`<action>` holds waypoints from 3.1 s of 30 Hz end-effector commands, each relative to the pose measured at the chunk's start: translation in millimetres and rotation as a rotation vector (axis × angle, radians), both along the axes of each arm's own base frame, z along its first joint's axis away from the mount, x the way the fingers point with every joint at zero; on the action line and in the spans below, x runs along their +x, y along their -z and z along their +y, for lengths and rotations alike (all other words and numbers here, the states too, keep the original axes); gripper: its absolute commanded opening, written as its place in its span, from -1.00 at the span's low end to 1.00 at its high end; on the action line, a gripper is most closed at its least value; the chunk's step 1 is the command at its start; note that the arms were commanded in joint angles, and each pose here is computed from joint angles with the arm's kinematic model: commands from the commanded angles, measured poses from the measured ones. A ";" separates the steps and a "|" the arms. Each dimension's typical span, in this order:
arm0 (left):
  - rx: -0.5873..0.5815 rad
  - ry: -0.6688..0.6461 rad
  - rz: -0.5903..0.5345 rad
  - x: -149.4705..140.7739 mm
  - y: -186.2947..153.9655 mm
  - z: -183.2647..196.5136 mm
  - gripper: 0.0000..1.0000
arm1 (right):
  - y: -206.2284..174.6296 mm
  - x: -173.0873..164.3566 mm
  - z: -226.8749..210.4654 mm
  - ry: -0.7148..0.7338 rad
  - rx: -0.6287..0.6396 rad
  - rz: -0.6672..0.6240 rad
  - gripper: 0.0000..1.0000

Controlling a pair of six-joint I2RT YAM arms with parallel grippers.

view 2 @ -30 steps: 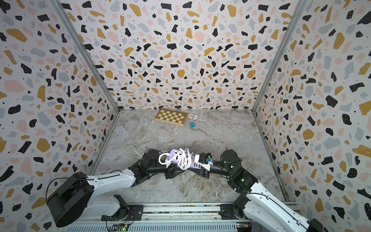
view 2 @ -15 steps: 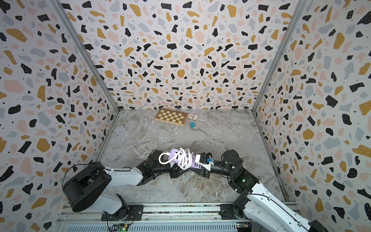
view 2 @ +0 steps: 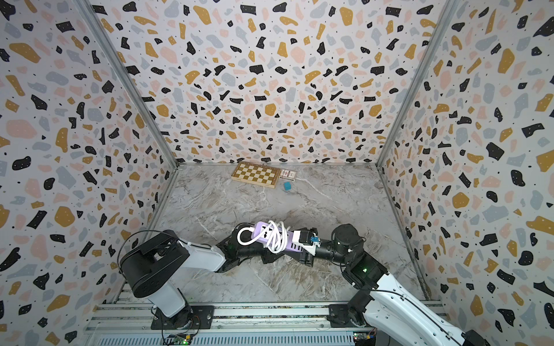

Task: Wrap the cord around the power strip
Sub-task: Wrap the power cord around the power strip.

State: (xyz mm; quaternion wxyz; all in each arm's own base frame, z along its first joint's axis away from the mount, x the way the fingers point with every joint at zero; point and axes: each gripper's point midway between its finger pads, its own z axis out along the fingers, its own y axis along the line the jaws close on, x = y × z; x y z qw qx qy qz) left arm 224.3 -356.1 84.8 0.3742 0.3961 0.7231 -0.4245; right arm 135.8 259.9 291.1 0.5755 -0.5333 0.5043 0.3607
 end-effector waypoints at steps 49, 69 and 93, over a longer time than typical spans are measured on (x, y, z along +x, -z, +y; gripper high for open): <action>0.540 0.228 -0.730 -29.7 -232.9 49.7 -0.98 | 91.2 14.6 -2.0 0.172 -0.371 -0.025 -1.00; 0.368 0.527 -0.153 -20.9 -133.8 38.4 -0.74 | -6.5 -70.3 14.4 -0.119 0.124 -0.297 -1.00; 0.249 0.490 0.111 -16.4 -60.0 13.0 -0.23 | 81.2 -10.9 19.4 -0.020 -0.071 -0.013 -1.00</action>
